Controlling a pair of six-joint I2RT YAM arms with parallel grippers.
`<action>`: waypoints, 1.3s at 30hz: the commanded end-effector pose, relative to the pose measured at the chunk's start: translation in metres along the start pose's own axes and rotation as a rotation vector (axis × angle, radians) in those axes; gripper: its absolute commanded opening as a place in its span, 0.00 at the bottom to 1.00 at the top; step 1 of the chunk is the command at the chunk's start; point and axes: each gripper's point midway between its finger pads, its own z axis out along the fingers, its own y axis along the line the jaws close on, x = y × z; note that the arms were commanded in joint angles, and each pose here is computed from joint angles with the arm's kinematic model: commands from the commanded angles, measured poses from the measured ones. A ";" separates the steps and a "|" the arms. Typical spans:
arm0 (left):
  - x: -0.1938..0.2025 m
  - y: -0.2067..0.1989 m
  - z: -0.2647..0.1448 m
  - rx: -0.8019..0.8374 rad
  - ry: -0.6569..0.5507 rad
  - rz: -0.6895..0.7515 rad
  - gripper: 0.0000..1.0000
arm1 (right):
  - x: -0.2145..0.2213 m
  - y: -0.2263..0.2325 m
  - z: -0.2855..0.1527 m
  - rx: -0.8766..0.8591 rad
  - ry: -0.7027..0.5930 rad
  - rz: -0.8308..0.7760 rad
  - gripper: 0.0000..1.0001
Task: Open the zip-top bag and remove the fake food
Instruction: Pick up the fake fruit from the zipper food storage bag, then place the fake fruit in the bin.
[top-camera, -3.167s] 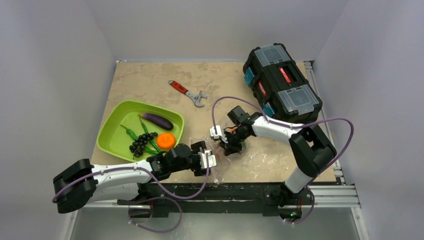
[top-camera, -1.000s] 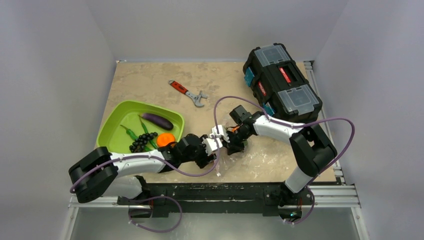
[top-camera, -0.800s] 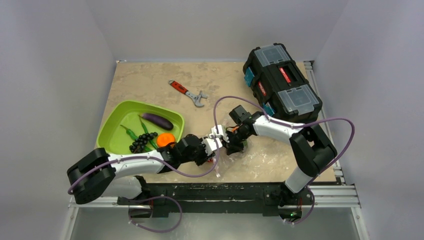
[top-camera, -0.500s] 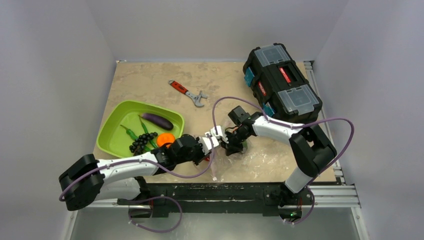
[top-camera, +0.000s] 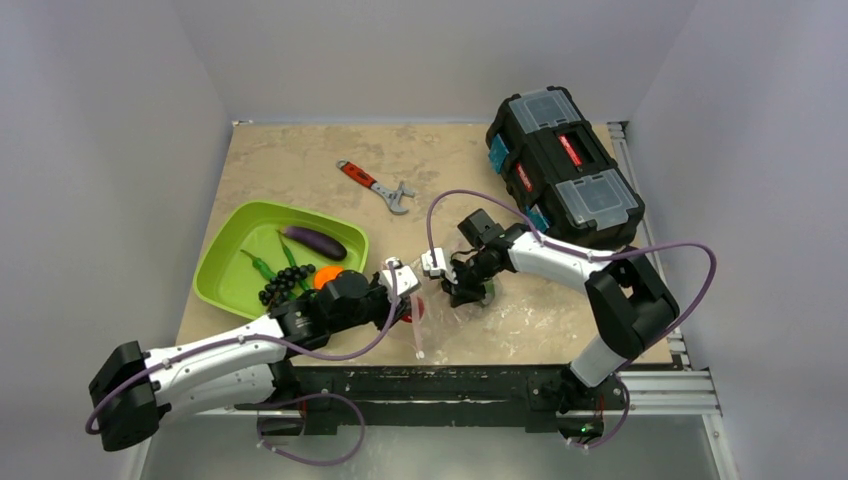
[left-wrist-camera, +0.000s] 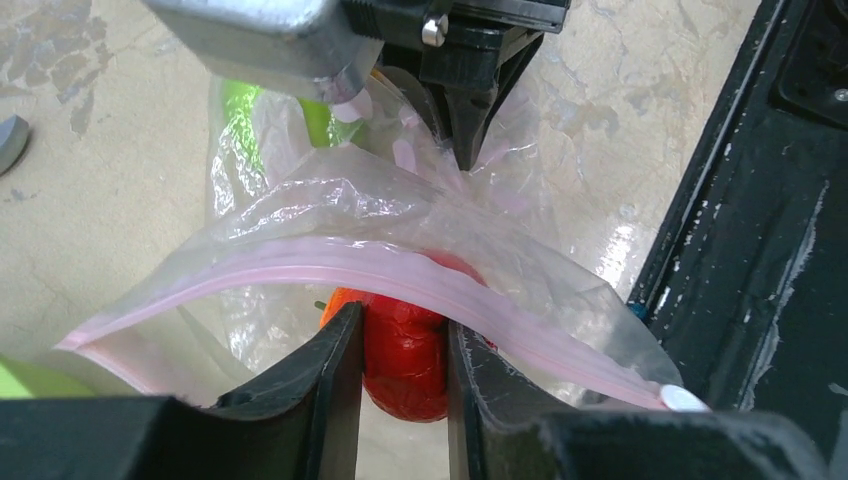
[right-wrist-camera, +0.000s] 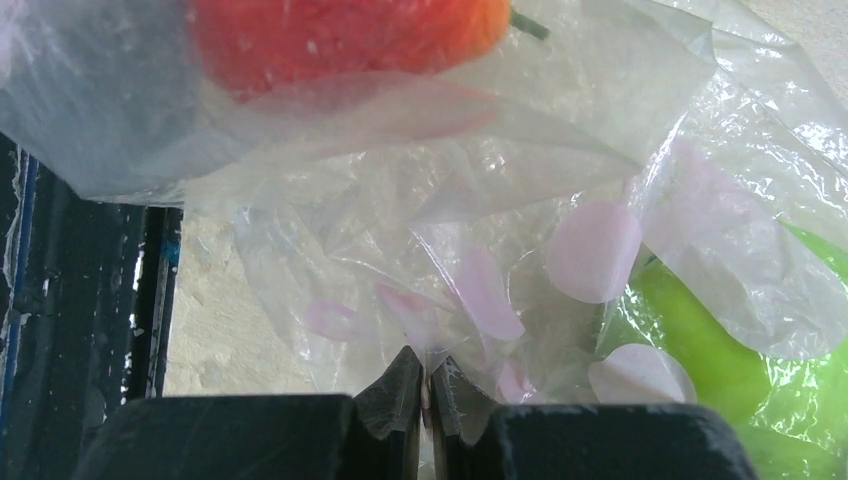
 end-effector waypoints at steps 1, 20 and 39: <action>0.001 0.001 -0.017 -0.017 0.006 -0.072 0.00 | -0.018 -0.006 -0.009 0.032 -0.052 -0.037 0.06; -0.009 0.022 -0.067 -0.160 0.062 -0.213 0.00 | -0.017 -0.008 -0.012 0.036 -0.056 -0.031 0.05; -0.034 0.090 -0.126 -0.570 0.065 -0.299 0.00 | -0.015 -0.009 -0.012 0.037 -0.053 -0.028 0.05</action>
